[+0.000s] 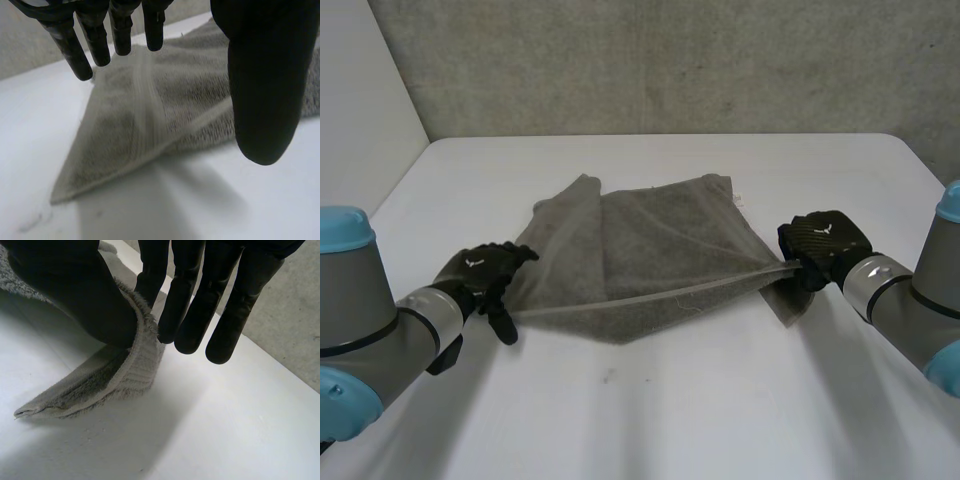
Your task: Fold the laundry
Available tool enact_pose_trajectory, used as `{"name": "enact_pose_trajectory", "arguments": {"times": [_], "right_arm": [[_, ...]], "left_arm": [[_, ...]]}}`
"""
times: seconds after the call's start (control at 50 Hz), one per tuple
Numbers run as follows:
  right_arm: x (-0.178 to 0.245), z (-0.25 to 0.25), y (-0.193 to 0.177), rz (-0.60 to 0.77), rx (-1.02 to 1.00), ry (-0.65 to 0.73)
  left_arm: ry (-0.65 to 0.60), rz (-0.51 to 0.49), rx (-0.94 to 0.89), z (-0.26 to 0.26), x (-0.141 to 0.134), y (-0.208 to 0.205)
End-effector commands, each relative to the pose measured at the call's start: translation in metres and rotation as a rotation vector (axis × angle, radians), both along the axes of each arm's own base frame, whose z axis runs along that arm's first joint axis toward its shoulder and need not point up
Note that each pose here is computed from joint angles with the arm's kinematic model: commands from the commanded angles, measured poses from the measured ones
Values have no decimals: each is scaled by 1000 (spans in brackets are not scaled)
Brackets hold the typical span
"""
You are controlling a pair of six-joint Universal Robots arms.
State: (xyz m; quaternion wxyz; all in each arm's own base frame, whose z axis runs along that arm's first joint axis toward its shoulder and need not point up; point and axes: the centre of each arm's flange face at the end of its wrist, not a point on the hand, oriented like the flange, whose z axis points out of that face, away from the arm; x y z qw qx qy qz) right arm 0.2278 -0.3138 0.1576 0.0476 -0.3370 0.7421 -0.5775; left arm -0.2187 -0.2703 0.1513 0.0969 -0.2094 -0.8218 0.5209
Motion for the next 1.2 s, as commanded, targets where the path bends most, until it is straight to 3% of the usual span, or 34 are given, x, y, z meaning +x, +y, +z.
{"name": "enact_pose_trajectory", "arguments": {"times": [0.02,0.96,1.08,1.2], "right_arm": [[0,-4,1,2,11,7],[2,5,0,-9,-8,-1],[0,36,-1,-14,-73,-7],[-10,85,11,-3,-69,44]], "left_arm": [[-6,24,-1,-15,5,-12],[-24,12,-18,-41,1,-27],[-7,-6,-101,-12,-7,-22],[28,-9,-249,69,-3,4]]}}
